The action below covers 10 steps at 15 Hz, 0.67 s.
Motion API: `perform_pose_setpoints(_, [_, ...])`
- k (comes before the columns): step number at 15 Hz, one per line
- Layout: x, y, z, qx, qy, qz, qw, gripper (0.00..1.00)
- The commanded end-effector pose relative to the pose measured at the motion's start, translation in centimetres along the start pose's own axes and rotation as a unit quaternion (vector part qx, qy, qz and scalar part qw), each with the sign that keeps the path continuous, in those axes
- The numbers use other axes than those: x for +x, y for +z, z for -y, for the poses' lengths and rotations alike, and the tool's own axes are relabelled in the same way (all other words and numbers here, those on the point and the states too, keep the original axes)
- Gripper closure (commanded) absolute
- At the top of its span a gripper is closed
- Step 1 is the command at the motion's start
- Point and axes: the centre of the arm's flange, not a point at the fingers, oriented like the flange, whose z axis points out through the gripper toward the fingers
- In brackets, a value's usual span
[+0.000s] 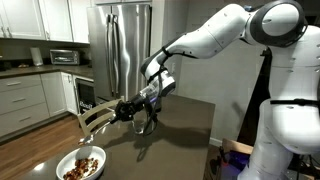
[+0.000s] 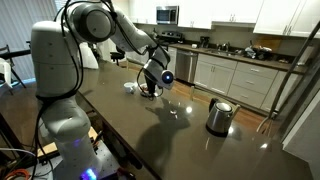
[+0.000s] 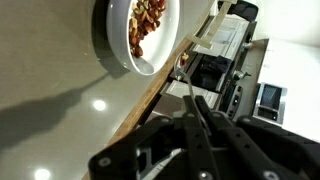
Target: Use the spoon to transfer contents from the white bowl into the glass cup then put the spoon in the bowl
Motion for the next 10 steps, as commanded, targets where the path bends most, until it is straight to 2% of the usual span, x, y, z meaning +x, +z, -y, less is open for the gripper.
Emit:
perform_pose_setpoints(1, [-0.7,-3.2,0.3,-0.016,0.013,-0.011,0.9997,0.98])
perform_pose_setpoints(10, [-1.1,-9.2,-1.5,-0.056,0.032,-0.048,0.9967,0.98])
